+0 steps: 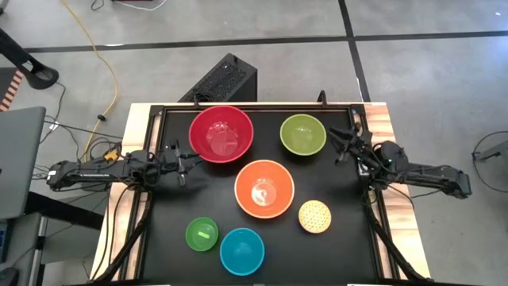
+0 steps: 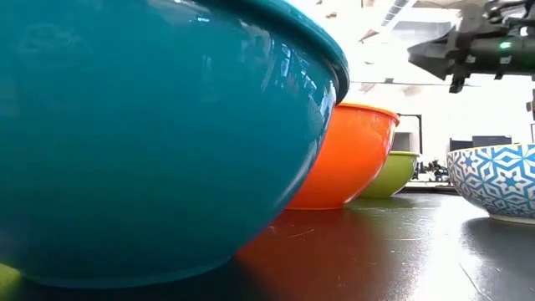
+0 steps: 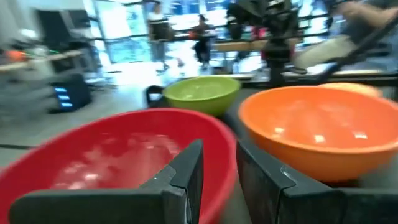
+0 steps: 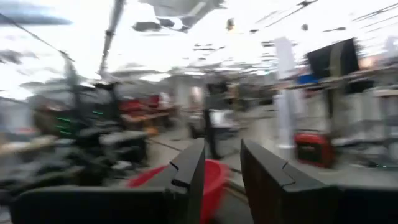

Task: Nest bowls inside each other
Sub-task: Stack the orange bowl on top of the red bowl

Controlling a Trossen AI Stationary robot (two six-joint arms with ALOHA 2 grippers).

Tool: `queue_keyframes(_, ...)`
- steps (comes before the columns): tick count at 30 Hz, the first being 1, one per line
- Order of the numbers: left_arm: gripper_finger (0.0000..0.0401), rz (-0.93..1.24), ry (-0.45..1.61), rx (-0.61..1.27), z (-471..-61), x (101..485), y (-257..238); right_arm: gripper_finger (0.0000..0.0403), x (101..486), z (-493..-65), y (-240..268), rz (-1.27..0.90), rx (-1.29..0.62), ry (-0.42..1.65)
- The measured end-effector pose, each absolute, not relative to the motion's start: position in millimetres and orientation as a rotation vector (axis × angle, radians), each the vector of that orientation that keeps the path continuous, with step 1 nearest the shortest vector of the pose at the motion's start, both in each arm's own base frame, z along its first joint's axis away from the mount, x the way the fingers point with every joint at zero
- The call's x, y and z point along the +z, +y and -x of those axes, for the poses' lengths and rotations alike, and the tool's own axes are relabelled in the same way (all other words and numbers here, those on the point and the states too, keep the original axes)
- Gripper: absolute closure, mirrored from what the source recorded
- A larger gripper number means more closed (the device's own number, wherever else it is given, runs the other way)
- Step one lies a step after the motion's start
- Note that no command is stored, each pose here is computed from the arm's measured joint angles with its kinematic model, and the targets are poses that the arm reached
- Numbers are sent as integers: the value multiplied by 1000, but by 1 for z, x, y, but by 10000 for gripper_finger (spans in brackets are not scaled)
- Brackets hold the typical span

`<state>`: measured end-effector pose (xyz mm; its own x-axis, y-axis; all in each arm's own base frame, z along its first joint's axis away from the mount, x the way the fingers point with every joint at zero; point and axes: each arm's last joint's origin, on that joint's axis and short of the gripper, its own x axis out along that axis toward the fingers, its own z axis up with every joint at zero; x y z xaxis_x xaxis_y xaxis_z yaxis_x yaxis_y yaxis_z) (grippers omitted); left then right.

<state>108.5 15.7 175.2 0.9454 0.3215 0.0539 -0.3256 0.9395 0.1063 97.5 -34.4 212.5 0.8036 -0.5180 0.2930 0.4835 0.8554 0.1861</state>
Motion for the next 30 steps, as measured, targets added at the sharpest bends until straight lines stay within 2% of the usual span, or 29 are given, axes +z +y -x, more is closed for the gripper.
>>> queue_keyframes(6, 314, -233, 8, 590, -105, 177, 22, 285, 214, -108, -55, -199, -688, -226)
queue_keyframes(13, 314, -226, -26, 630, -104, 180, 23, 285, 212, -126, -78, -347, -800, -119)
queue_keyframes(16, 314, -200, -49, 637, -104, 182, 23, 282, 219, -139, -80, -402, -704, -82)
queue_keyframes(20, 314, -128, -55, 605, -105, 180, 22, 264, 233, -165, -74, -277, -571, 33)
queue_keyframes(23, 314, -53, -38, 499, -107, 175, 18, 242, 250, -191, -61, -194, -460, 79)
queue_keyframes(30, 314, 87, -3, 268, -108, 183, 6, 194, 290, -248, -10, -255, -280, 249)
